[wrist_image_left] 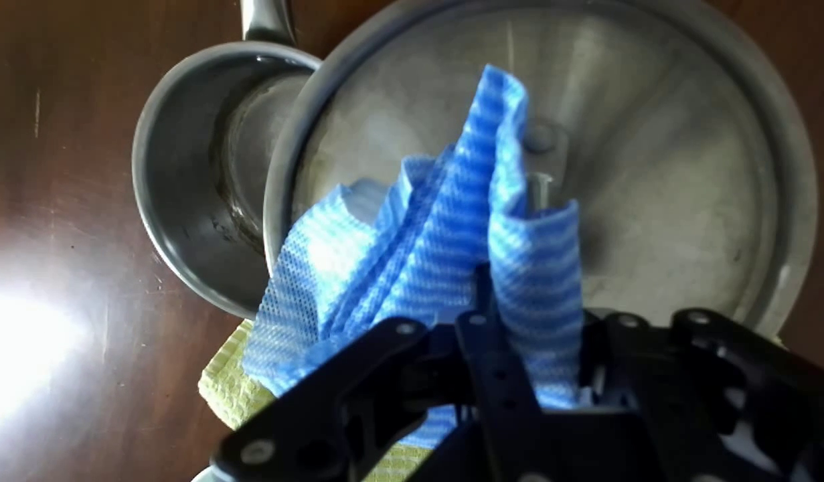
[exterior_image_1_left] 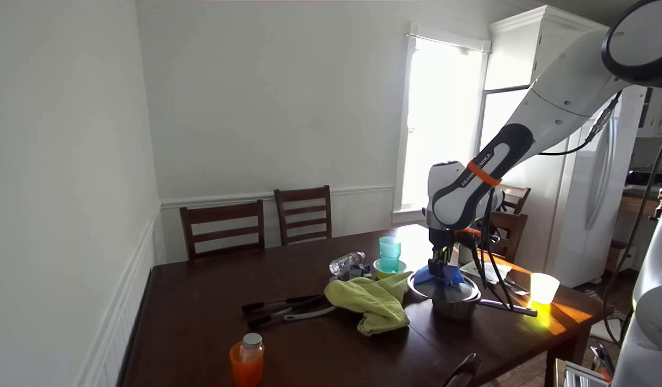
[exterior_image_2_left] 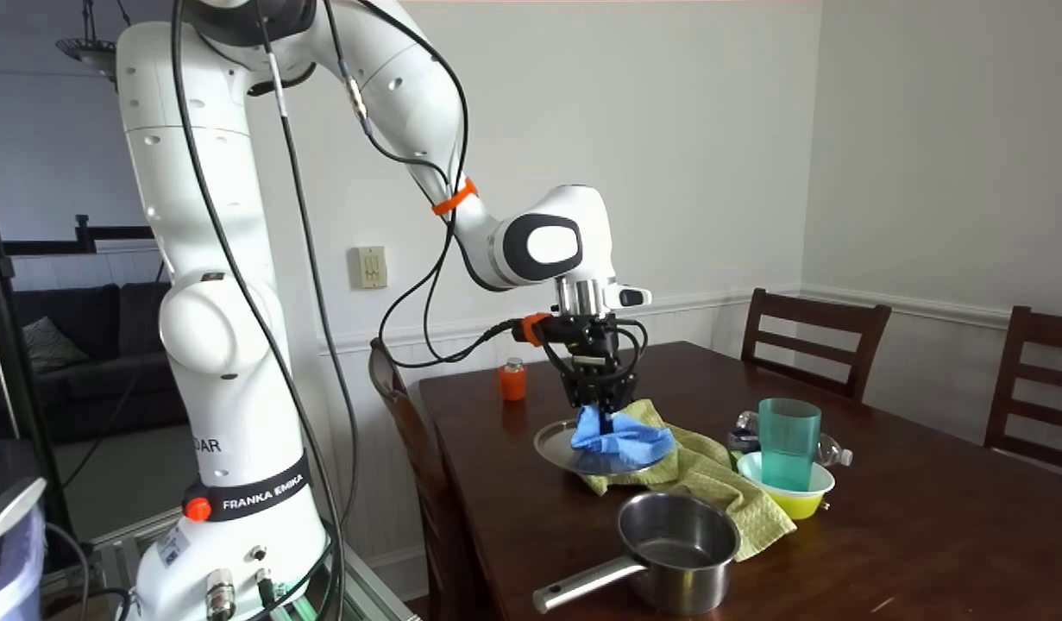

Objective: Use the blue towel on the lid to remove the lid from the pot and put it on the table on the left side of the pot on the table

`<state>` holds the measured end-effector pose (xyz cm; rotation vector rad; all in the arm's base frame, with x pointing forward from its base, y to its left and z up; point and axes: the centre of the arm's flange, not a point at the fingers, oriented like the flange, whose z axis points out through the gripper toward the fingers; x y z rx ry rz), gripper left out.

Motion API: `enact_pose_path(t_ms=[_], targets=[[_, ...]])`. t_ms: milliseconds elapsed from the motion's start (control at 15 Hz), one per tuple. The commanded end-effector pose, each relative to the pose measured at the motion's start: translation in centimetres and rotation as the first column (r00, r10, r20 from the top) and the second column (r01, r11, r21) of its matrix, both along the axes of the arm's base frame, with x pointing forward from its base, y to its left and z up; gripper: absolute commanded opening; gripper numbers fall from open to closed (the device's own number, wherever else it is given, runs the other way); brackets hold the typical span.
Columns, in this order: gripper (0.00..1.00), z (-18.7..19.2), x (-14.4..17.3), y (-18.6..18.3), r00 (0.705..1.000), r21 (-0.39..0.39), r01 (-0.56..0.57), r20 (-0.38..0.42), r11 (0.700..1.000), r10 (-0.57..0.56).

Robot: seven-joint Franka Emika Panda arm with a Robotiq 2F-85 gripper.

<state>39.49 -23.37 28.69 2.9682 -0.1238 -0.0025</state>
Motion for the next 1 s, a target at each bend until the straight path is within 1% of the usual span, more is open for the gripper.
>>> enact_pose_path(t_ms=[0, 133, 333, 600, 933], targets=[[0.02, 0.0, 0.0, 0.0, 1.000, 0.000, 0.000, 0.000, 1.000, 0.000], [0.02, -0.4, -0.1, 0.9, 1.000, 0.002, 0.000, -0.002, 1.000, 0.000], [0.02, -1.1, -0.4, 2.7, 1.000, 0.032, 0.006, -0.021, 0.999, -0.005], [0.02, -3.6, -1.2, 4.8, 0.997, 0.056, 0.046, -0.060, 0.997, -0.043], [0.02, -6.5, -2.1, 6.1, 0.994, 0.047, 0.089, -0.064, 0.995, -0.086]])
